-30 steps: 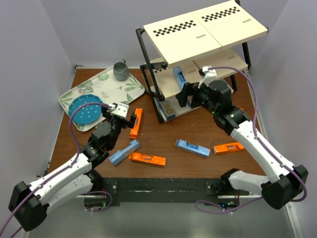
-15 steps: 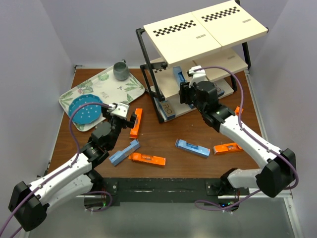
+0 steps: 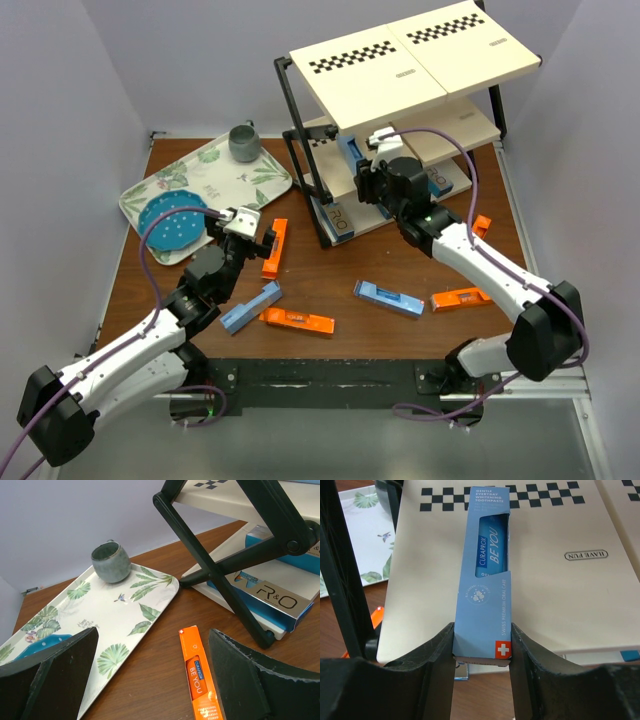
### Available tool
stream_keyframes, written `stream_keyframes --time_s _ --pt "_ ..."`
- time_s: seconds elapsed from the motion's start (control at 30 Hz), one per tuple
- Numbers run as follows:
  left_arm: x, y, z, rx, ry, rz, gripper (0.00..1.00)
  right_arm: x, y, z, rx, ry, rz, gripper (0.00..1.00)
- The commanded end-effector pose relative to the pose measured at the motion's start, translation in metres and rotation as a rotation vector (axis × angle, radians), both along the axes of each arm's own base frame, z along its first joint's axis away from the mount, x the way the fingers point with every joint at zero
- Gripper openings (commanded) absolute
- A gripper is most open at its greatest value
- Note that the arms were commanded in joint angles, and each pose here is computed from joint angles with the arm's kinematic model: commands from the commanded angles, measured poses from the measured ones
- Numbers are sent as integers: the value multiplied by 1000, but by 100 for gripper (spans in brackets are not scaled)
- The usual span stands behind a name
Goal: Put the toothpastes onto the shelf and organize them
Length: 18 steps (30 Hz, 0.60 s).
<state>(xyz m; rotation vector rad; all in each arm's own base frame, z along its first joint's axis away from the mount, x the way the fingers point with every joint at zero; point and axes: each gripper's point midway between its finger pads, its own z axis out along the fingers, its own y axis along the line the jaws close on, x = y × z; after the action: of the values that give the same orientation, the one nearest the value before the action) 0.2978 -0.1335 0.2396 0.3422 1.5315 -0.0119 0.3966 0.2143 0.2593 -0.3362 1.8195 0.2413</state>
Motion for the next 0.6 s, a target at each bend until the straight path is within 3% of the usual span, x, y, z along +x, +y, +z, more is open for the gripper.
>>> stream_keyframes --time_s 0.0,0.4,0.5,0.57 --pt "1 -2 15 -31 -41 -4 97 13 17 28 37 -74 38 34" --pt "1 -2 14 -24 -41 -6 97 9 27 21 53 -54 92 34" --pt "1 -3 13 -22 -39 -10 97 8 24 21 50 -47 83 43" --pt "1 -4 13 -22 -37 -13 97 5 20 26 59 -57 71 54"
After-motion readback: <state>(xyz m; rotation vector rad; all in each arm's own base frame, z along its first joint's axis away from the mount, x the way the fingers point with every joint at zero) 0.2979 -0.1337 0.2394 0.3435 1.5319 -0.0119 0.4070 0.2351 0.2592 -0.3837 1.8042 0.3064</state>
